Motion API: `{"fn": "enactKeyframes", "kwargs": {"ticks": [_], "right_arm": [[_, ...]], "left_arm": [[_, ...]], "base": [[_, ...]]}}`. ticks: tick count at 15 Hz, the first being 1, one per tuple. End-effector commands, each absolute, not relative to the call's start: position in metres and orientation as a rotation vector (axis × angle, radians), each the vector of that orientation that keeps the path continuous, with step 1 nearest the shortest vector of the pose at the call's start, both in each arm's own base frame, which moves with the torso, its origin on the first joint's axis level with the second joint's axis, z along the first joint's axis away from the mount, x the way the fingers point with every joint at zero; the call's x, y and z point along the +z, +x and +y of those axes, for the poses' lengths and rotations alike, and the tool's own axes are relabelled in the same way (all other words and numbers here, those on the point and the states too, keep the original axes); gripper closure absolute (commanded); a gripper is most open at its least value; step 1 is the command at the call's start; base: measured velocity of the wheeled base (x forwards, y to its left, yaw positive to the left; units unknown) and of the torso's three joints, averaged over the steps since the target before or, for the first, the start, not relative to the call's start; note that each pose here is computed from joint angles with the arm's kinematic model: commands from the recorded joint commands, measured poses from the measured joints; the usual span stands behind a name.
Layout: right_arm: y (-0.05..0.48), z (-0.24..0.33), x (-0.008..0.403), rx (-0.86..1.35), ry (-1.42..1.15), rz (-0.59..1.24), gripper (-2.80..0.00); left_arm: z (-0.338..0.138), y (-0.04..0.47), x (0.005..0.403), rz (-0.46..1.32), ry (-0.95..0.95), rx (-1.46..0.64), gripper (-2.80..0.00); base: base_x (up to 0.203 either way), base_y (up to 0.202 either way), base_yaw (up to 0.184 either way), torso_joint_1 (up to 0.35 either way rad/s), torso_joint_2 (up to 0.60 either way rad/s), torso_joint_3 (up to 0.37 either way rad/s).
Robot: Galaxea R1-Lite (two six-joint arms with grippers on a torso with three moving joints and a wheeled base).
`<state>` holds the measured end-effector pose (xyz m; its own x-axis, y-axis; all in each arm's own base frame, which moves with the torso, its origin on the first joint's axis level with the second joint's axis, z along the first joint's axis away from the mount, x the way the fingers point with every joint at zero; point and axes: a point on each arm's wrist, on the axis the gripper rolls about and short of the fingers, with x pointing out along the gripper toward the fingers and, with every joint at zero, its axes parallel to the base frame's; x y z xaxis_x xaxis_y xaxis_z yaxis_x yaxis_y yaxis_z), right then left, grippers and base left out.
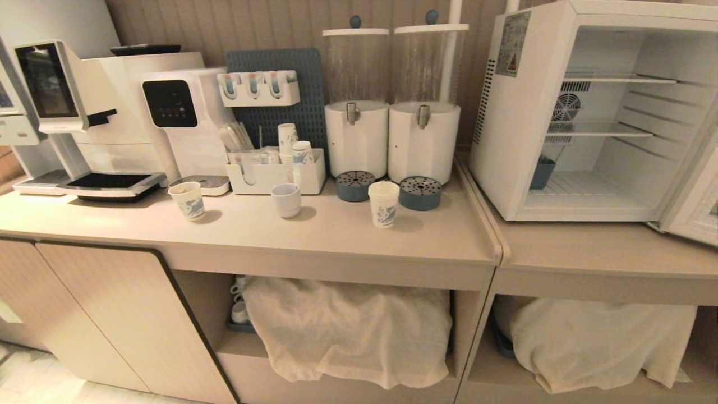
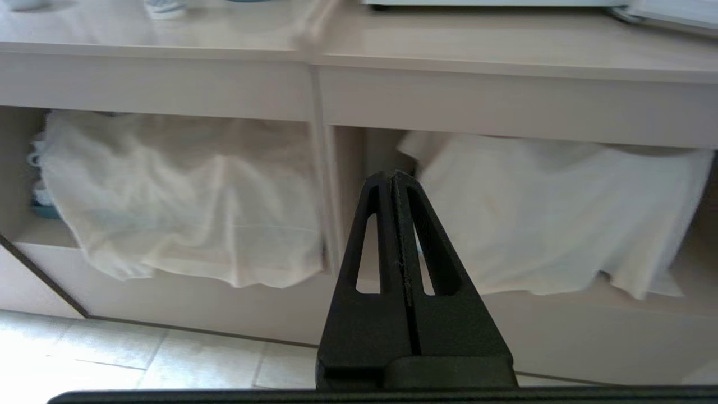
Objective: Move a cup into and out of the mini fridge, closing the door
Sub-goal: Close the freezer door
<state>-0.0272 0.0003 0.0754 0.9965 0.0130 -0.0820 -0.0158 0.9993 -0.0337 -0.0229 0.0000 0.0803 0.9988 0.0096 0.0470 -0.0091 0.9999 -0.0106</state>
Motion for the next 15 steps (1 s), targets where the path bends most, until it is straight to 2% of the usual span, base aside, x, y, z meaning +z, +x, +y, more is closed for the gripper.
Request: {"fn": "enactKeyframes", "kwargs": {"ticks": [1, 15], "right_arm": [[-0.0271, 0.0003, 0.0753, 0.015, -0.035, 0.084, 0.0], [-0.0271, 0.0003, 0.0753, 0.015, -0.035, 0.084, 0.0]], "left_arm": [[0.0, -0.0214, 0.0753, -0.028, -0.011, 0.011, 0.0], [0.0, -0.0214, 0.0753, -0.028, -0.015, 0.011, 0.0]], "base": [[0.0, -0.192, 0.002, 0.0, 0.01, 0.003], [0.0, -0.194, 0.0, 0.002, 0.0, 0.005]]}}
